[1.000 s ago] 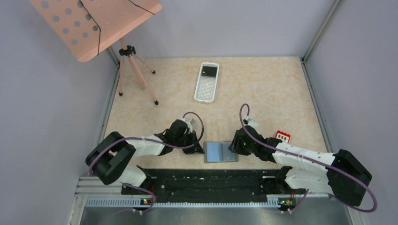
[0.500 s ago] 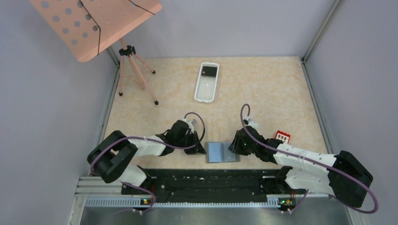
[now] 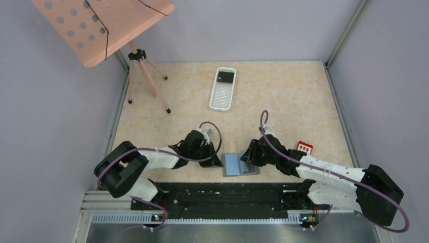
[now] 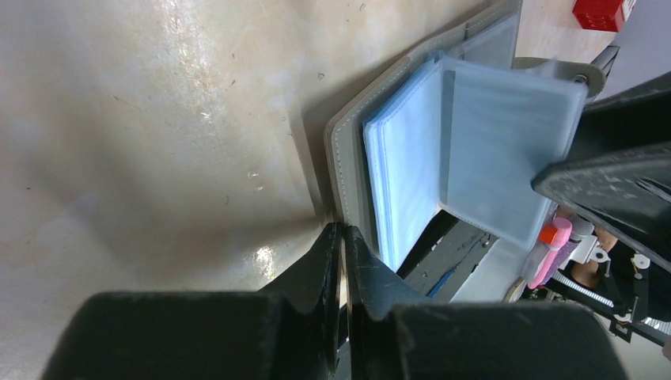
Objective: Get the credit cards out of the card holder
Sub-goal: Remove the credit card from the card holder.
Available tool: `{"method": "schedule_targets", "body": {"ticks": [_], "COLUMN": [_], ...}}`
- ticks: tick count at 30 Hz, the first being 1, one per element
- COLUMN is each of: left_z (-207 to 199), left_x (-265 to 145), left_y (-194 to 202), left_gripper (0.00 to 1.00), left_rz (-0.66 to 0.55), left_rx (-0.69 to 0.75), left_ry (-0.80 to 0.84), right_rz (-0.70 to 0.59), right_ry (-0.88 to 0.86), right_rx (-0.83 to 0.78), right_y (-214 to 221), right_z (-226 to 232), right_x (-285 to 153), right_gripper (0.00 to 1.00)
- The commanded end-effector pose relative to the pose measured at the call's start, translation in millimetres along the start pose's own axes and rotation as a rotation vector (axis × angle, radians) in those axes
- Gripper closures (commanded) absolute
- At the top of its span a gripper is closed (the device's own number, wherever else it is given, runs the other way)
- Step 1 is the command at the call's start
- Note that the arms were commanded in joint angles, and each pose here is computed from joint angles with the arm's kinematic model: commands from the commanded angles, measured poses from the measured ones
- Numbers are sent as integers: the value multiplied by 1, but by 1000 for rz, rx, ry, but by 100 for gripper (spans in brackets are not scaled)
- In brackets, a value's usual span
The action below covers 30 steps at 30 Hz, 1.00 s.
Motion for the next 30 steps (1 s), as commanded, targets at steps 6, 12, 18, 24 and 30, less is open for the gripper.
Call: {"method": "schedule_targets", "body": {"ticks": [6,12,18,24,30], "left_z": [-9,-9,-10,-10,-10], "left_x": [3,3,3,3,3], "left_y": [-5,-5,-6,-5,-5], "left_gripper": [91,91,91,90,90], "left_rz": [-19,-21,-21,-20,-20], "left_rx": [24,25,25,27,27], "left_ry": [39,36,36,33,30], "right_rz": [-5,-19,-22,-23,-22], "right_ry": [-146,-89,-84,-99,-118], "right_rx": [16,8,7,8,14], "right_y": [-4,-4,-2,-1,1], "right_z": [28,18,13,14,14], "right_x": [0,3,5,8,11], "right_gripper": [64,67,80,80,69]}}
Point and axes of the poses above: each gripper's point midway between its finger pads, its own x axis out along the fingers, its own z axis along the line the jaws close on, y = z × x, the point moved 4 cm from there along -x, back along the fingers, and after that the axes turned 3 degrees about x, right-handed, at the moved point
